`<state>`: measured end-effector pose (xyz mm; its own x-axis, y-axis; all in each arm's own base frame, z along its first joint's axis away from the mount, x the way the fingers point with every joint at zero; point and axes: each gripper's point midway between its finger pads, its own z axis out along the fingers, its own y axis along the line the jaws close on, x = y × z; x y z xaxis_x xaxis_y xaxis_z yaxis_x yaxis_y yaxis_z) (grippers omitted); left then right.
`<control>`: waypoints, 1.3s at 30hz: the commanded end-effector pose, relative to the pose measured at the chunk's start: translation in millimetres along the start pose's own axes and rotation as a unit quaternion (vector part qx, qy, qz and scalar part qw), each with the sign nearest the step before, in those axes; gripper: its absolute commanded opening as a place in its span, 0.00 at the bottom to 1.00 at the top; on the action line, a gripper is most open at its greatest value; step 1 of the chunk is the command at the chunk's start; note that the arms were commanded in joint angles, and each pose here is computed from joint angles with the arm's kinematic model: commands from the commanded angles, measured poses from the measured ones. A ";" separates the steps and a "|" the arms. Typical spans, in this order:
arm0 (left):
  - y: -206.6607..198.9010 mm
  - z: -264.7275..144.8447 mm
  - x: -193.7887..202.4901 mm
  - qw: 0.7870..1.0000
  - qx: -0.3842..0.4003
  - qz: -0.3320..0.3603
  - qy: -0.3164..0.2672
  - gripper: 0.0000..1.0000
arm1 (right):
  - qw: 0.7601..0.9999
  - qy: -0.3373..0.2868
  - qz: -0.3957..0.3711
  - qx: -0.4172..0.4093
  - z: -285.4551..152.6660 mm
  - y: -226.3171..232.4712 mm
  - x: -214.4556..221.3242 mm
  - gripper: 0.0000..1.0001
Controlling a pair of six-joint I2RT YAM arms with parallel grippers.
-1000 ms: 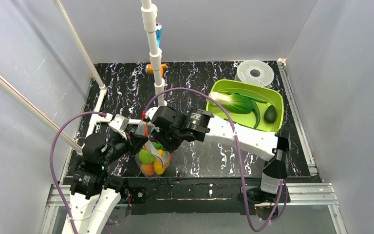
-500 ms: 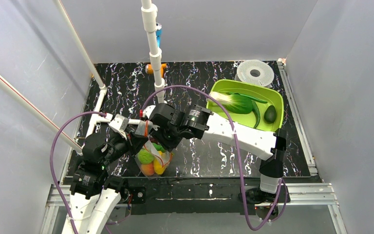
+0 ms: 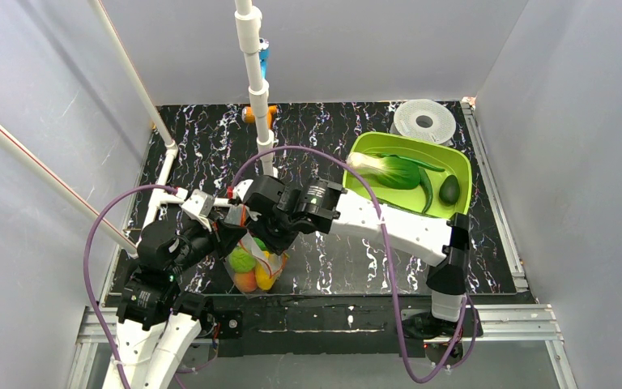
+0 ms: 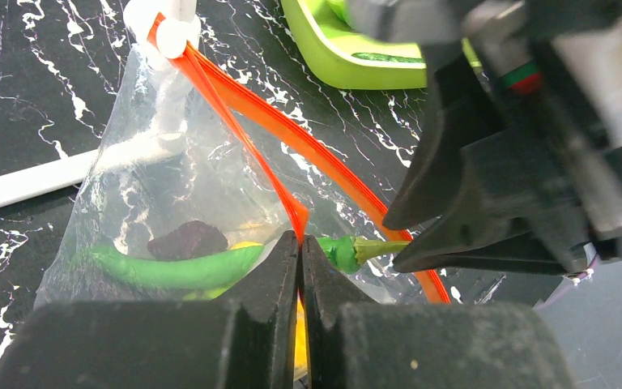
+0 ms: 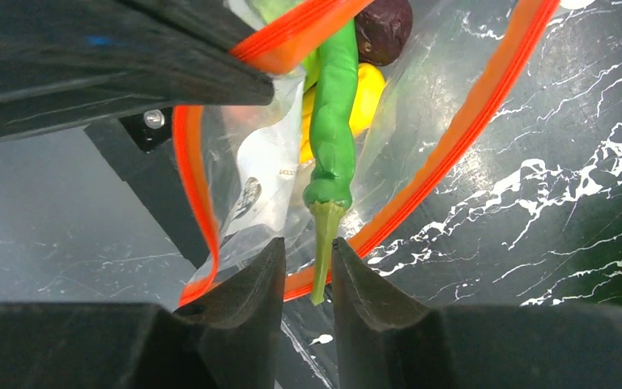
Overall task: Place the food in the zip-top bag and seal the zipper
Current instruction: Adjust the fake vegetable in the zipper food storage bag.
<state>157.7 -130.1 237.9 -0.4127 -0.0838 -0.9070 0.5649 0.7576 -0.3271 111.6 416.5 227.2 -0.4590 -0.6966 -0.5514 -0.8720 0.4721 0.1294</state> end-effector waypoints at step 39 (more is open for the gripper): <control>-1.2 2.2 -1.5 1.000 0.007 0.004 -0.002 0.00 | 0.993 -0.034 0.106 -0.025 -1.6 3.0 -37.5 0.01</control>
<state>158.4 -130.3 237.1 -0.4171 -0.0827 -0.9051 0.5633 0.7580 -0.3288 122.0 432.6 239.2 -0.5669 -0.5979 -0.5666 -0.8027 0.5556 0.2168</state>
